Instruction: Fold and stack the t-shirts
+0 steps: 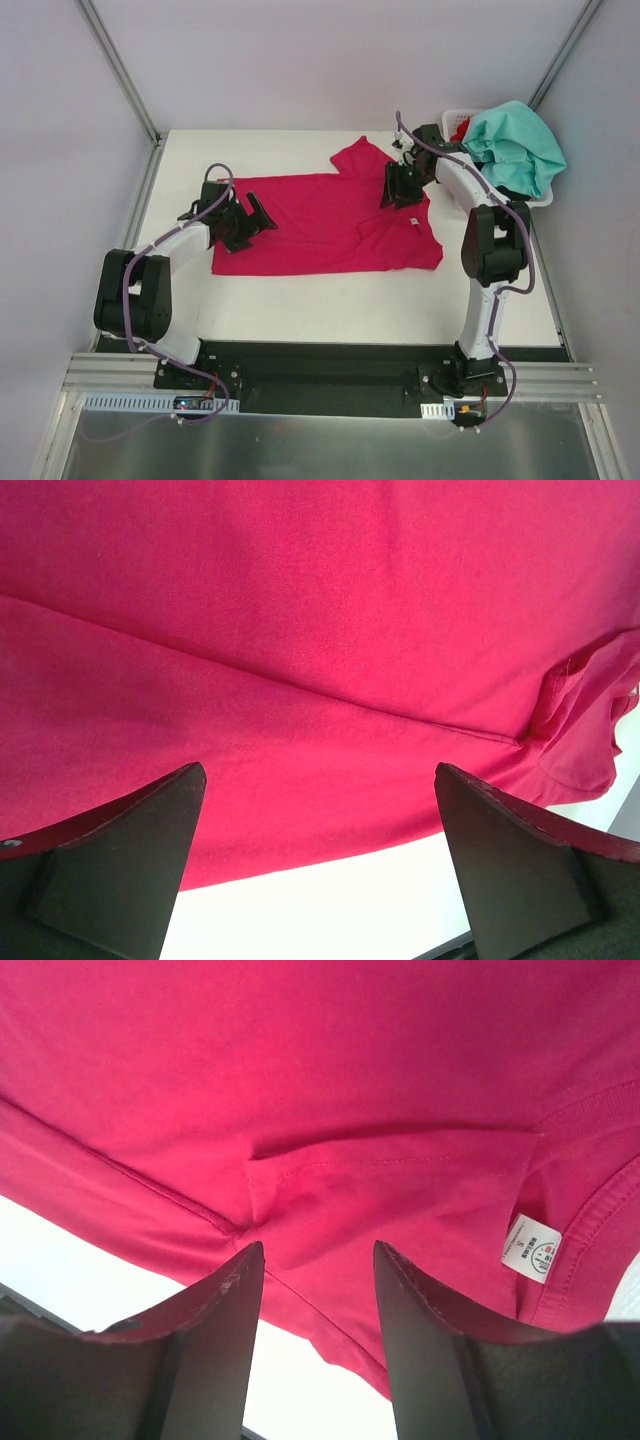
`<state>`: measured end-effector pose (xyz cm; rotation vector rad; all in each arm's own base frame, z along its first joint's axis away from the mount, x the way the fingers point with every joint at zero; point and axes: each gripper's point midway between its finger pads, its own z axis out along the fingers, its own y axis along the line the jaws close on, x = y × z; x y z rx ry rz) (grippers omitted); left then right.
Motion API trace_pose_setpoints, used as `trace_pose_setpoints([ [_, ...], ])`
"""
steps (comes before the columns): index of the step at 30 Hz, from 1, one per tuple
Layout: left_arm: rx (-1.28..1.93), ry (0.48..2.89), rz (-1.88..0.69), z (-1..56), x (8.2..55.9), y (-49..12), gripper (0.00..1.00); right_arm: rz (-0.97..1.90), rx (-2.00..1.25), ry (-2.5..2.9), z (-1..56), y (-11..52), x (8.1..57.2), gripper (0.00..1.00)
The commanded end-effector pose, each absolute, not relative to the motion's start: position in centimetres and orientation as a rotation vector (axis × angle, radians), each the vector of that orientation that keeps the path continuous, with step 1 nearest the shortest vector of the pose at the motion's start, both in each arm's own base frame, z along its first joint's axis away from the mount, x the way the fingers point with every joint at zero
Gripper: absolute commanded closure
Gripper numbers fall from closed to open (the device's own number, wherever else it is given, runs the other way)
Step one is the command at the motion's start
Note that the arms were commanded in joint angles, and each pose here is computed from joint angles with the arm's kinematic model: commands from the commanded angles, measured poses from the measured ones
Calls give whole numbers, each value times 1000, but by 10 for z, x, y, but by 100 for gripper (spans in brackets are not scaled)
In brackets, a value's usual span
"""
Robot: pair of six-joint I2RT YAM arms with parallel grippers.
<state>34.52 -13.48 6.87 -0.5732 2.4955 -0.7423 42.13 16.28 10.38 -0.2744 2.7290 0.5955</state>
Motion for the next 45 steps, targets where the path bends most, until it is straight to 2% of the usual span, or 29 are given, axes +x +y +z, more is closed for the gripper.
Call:
trace_pose_setpoints([
  [1,-514,2438,-747,89,351,-132,1,678,-269,2718,115,171,415,49],
  [5,-533,2457,-748,82,350,-132,1,707,-181,2801,95,169,379,50],
  [10,-525,2469,-766,77,351,-134,1,717,-188,2807,81,168,362,52],
  [16,-627,2467,-703,65,350,-113,1,687,-196,2829,62,165,367,53],
  [28,-643,2413,-669,85,353,-97,1,562,-151,2917,24,154,386,53],
  [39,-720,2409,-638,86,361,-80,1,596,-152,2940,24,158,383,53],
  [45,-826,2371,-572,76,377,-47,1,602,-183,2931,34,160,377,53],
])
